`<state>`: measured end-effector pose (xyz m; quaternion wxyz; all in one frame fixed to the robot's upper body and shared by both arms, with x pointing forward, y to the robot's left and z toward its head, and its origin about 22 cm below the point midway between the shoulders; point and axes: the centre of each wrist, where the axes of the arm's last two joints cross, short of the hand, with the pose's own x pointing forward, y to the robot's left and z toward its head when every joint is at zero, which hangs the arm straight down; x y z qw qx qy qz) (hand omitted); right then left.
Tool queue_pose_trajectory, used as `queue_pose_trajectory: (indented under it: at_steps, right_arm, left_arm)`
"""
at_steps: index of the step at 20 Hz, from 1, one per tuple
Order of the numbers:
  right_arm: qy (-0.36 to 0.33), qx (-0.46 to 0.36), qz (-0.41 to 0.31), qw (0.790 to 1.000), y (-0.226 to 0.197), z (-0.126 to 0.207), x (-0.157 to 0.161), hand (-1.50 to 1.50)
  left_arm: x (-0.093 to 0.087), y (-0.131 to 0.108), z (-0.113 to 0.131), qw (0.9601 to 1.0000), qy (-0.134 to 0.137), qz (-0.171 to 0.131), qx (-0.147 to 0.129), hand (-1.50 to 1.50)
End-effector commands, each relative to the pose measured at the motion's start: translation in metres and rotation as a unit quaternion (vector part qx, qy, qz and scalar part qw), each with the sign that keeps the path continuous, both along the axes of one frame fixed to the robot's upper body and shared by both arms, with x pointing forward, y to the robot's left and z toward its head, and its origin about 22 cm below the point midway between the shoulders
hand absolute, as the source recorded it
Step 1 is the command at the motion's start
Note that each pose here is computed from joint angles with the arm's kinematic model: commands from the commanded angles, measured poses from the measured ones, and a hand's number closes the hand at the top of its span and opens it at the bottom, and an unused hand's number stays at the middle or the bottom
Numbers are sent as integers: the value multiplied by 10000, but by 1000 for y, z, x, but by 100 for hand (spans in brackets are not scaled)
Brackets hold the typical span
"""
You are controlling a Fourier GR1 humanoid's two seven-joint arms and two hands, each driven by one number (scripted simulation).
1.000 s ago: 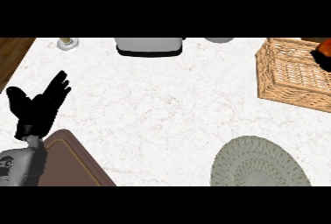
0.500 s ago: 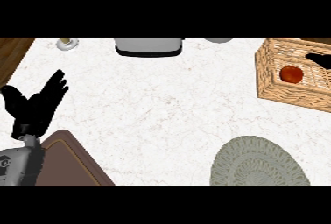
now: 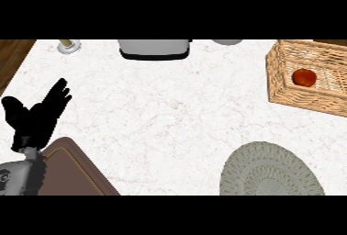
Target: Pick the tomato from the placemat and place it in the basket
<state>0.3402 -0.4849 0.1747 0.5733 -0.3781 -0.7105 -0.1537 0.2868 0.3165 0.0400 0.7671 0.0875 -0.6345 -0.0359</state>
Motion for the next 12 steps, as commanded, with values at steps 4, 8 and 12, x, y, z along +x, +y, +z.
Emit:
queue_pose_trajectory:
  at_steps: [4, 8, 12]
  right_arm:
    - [-10, 631, 142, 9979, -82, -2, -66, -150]
    - [413, 291, 526, 9973, -126, -3, -128, -150]
    - [494, 362, 722, 9955, -151, 12, -164, -150]
  left_arm:
    - [4, -2, 9, 10000, 13, -45, 33, 0]
    - [4, 3, -6, 9999, 9, 108, 8, 0]
    - [1, 8, -2, 10000, -49, 33, -47, 0]
